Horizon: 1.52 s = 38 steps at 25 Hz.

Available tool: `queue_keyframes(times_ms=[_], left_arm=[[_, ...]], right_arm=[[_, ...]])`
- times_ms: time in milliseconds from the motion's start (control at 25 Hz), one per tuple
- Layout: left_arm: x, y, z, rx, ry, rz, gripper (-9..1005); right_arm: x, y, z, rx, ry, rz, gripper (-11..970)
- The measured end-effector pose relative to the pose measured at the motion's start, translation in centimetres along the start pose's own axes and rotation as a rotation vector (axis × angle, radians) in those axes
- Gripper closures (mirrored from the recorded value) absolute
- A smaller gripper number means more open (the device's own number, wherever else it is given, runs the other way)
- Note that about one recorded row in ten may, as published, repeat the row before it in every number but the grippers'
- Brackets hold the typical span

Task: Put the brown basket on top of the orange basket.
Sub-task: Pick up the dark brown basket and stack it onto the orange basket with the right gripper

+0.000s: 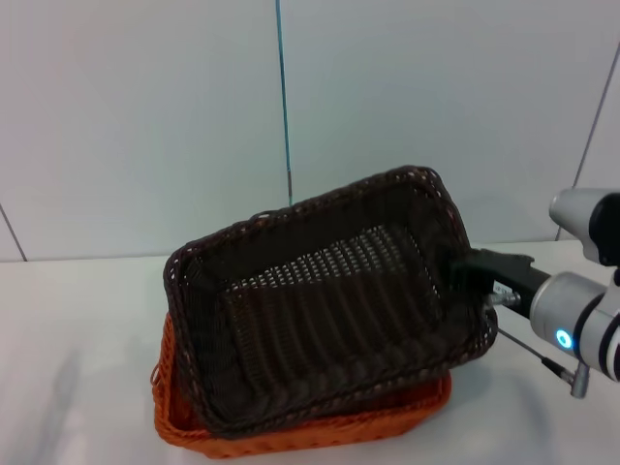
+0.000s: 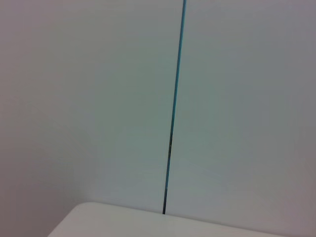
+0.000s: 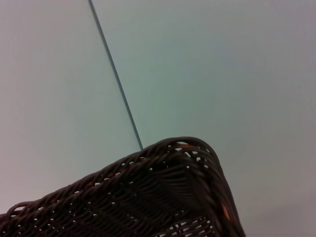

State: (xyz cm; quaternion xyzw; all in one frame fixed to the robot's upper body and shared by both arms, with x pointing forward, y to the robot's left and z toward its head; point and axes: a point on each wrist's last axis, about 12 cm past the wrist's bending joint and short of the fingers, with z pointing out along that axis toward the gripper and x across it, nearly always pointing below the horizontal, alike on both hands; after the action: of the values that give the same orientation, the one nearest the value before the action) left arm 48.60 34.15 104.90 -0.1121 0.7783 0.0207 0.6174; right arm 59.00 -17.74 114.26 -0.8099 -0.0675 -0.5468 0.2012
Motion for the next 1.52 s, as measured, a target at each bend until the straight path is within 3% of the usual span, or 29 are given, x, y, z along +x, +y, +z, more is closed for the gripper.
queue_keyframes(times_ms=[240, 400, 520, 840, 1280, 1520], left_arm=[[-0.1, 0.1, 0.0, -0.005, 0.008, 0.002, 201], [-0.3, 0.4, 0.0, -0.017, 0.011, 0.006, 200], [-0.5, 0.4, 0.1, -0.017, 0.021, 0.025, 200], [-1.0, 0.1, 0.5, -0.015, 0.033, 0.073, 199], [-0.9, 0.3, 0.5, -0.023, 0.034, 0.065, 200], [-0.9, 0.3, 0.5, -0.023, 0.039, 0.063, 200]], right_arm=[[2.1, -1.4, 0.1, 0.035, 0.105, -0.012, 814], [2.7, -2.3, -0.2, 0.082, 0.140, 0.102, 814], [2.4, -2.0, -0.4, 0.084, 0.165, 0.206, 814], [0.2, -1.5, -0.7, 0.062, 0.169, 0.299, 814], [-1.3, -2.3, -0.7, 0.084, 0.109, 0.324, 814], [-2.0, -1.9, -0.7, 0.086, 0.056, 0.362, 814]])
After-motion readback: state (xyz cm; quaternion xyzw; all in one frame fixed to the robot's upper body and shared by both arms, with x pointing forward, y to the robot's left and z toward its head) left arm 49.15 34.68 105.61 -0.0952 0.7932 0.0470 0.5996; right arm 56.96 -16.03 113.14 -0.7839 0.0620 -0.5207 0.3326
